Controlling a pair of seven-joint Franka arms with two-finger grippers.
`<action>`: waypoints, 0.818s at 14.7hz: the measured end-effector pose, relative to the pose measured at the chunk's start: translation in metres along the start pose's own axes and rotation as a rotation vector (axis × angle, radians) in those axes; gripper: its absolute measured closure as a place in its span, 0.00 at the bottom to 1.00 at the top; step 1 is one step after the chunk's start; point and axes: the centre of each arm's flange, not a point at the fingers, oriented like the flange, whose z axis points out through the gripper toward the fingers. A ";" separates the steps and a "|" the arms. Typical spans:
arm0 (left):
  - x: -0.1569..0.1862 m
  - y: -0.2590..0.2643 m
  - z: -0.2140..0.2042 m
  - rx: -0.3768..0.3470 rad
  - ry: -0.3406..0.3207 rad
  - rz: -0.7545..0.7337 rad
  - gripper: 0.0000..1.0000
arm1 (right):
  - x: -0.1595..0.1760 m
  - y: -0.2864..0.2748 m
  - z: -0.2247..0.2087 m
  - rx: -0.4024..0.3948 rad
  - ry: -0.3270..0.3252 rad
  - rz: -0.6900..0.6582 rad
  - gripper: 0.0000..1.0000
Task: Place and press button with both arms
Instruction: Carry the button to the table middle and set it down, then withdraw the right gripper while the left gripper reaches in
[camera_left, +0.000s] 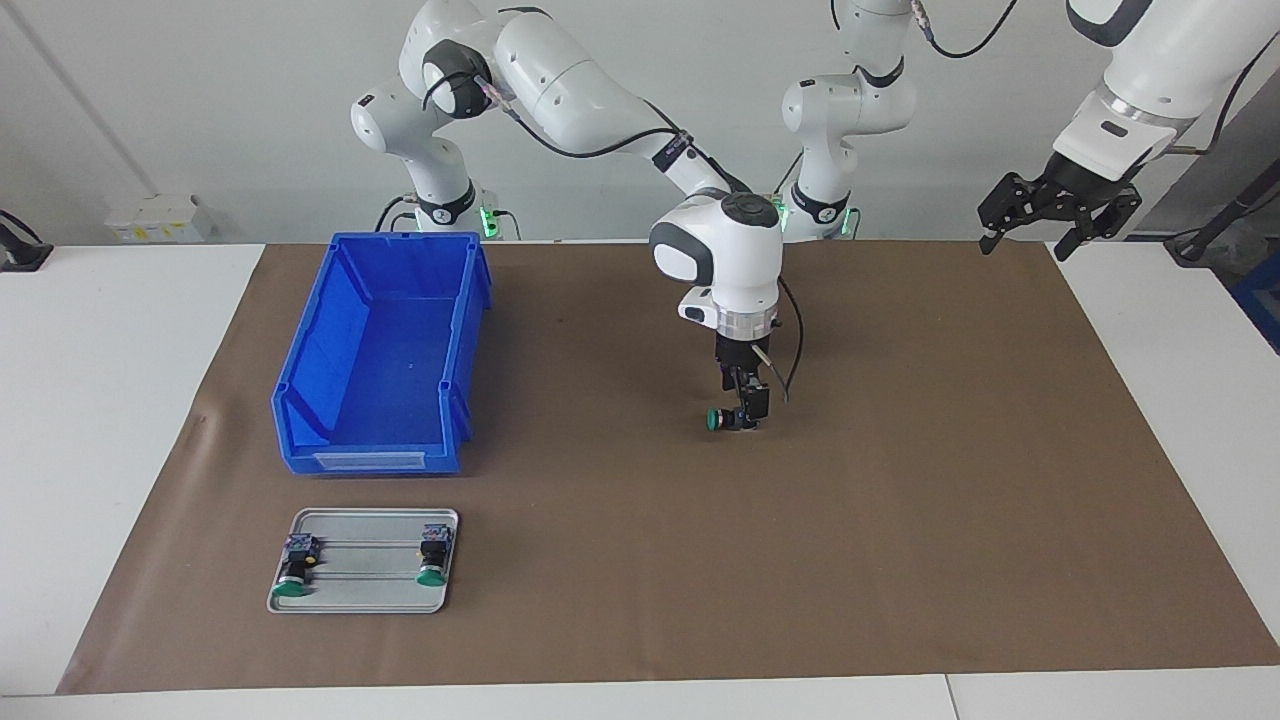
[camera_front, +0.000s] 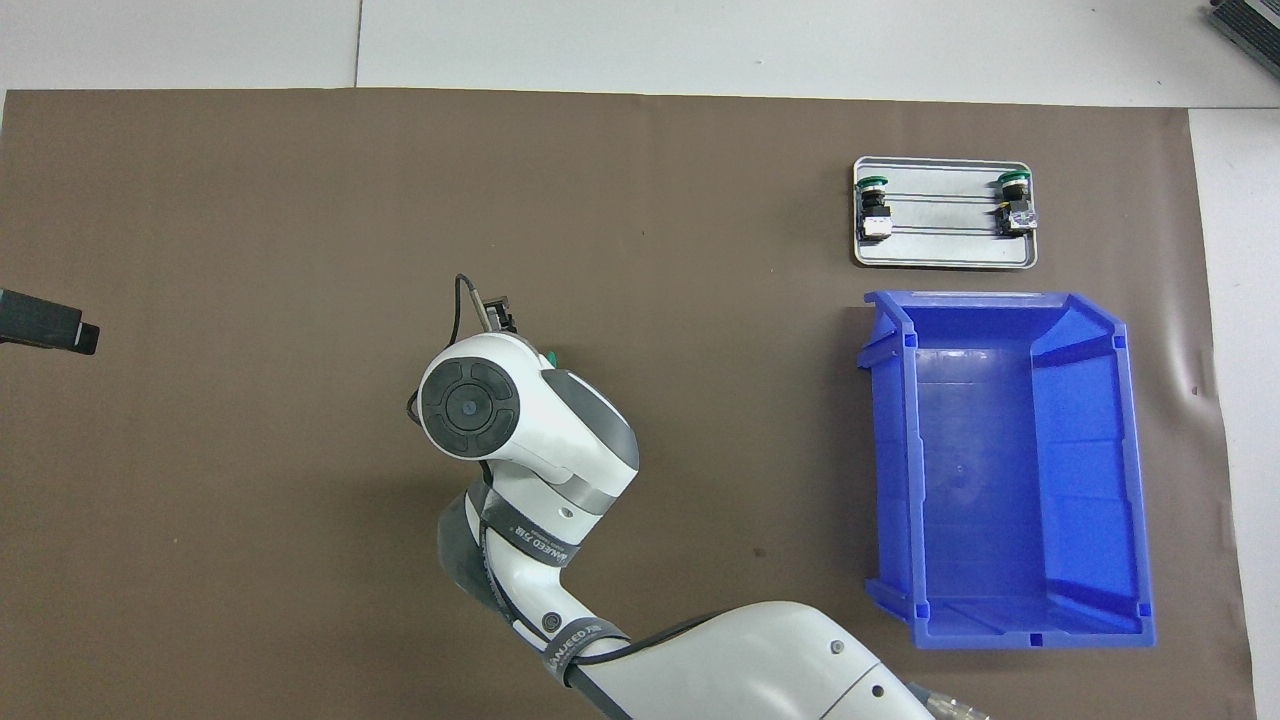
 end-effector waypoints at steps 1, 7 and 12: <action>0.000 0.000 0.000 0.000 0.000 0.000 0.00 | 0.005 -0.006 -0.014 0.013 -0.002 -0.021 0.00; 0.000 0.000 0.000 0.000 0.000 0.000 0.00 | 0.140 -0.064 -0.161 0.040 0.036 -0.204 0.00; 0.001 0.005 0.000 0.000 0.000 0.009 0.00 | 0.285 -0.086 -0.218 0.017 0.020 -0.435 0.00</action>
